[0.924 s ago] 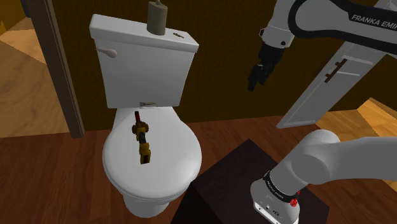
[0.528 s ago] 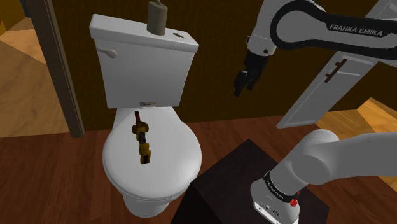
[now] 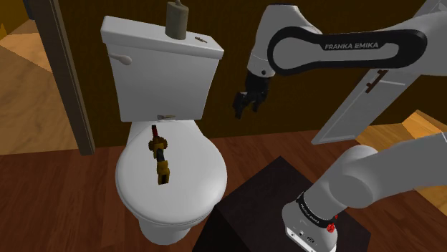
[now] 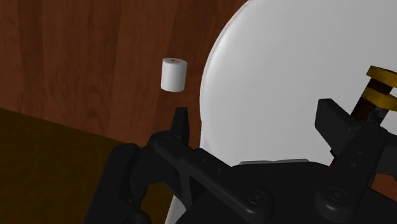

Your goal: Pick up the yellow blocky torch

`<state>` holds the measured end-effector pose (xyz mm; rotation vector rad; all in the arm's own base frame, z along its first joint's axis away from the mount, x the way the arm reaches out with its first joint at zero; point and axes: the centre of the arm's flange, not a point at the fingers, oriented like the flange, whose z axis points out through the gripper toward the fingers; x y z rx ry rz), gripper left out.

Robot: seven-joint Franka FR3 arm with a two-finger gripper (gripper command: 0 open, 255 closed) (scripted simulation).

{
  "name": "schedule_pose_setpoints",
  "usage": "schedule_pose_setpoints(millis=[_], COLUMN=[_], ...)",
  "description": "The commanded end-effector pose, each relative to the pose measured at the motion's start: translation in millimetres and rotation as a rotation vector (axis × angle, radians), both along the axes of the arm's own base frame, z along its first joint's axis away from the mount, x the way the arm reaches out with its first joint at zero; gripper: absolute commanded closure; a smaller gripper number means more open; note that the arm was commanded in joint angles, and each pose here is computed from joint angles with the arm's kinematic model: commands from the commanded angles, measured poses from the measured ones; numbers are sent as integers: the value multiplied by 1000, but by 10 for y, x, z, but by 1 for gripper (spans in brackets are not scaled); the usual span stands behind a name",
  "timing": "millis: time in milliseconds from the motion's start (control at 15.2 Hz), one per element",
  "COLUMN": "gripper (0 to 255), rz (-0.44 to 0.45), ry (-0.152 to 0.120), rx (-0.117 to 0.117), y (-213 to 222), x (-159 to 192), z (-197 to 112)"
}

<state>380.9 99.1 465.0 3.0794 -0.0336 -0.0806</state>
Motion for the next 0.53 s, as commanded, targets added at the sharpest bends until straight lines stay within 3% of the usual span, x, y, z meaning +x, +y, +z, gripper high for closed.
schedule_pose_setpoints(millis=[0,462], gripper=[0,0], rz=[-14,-58], ry=[-6,-22], rx=[7,25], y=[156,670], x=[156,642], z=[-155,-701])
